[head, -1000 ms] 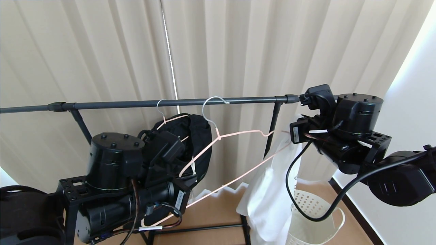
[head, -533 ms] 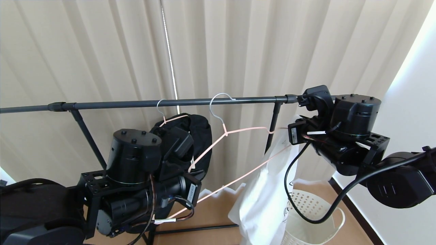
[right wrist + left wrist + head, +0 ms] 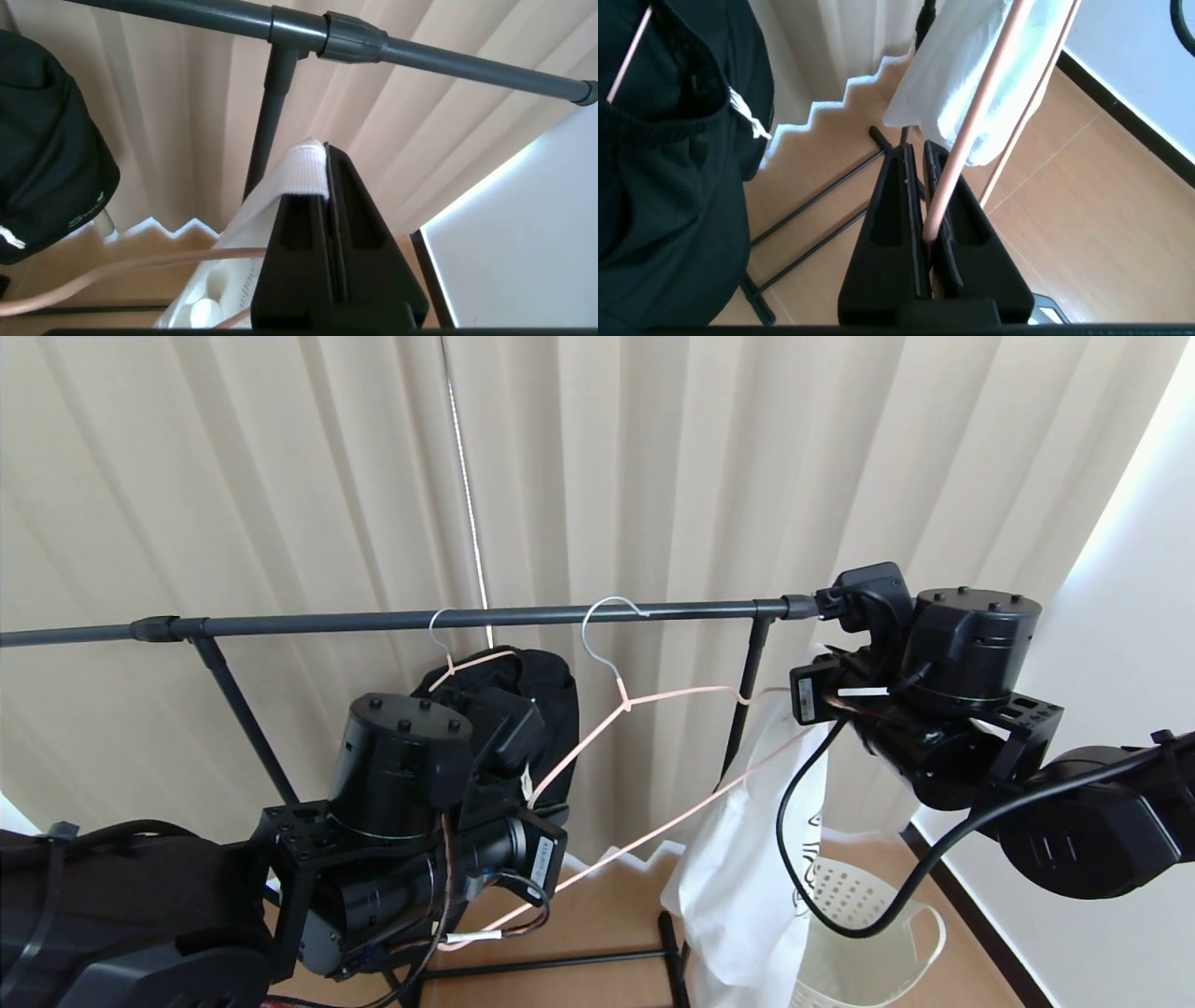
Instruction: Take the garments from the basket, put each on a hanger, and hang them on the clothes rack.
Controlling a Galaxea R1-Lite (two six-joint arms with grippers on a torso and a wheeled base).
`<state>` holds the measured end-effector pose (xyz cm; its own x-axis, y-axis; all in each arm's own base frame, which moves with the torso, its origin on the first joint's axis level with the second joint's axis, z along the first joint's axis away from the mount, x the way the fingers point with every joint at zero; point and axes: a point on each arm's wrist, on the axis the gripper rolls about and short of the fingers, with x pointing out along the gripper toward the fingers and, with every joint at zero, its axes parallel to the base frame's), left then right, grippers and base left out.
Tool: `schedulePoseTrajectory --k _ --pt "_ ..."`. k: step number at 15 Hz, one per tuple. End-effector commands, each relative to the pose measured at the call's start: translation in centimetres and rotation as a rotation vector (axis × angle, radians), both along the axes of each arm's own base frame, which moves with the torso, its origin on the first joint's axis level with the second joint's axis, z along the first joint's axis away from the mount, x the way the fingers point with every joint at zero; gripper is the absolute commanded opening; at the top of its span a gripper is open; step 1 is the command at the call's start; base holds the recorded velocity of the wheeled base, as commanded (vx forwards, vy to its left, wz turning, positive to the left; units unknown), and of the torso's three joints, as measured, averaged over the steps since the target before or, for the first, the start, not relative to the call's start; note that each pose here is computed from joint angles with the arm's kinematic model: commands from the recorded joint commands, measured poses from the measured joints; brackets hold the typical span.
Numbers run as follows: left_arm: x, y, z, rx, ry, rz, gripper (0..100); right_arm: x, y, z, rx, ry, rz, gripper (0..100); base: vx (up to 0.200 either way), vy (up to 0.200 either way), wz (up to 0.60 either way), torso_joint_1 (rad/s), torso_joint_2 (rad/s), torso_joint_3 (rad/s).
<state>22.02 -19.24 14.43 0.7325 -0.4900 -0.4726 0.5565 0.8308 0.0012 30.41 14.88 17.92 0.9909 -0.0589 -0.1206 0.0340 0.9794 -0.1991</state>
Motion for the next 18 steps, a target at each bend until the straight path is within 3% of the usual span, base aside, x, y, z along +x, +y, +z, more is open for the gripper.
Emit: schedulePoseTrajectory --k 1,18 --pt "-0.08 0.07 0.13 -0.004 -0.004 0.000 0 0.10 -0.01 -0.06 -0.001 0.001 -0.002 0 0.000 0.000 0.00 0.000 0.00 0.000" --pt "0.68 -0.69 0.34 -0.015 -0.014 0.010 0 0.64 -0.41 -0.33 -0.004 0.006 -0.031 0 0.000 0.000 0.00 0.000 0.00 0.000"
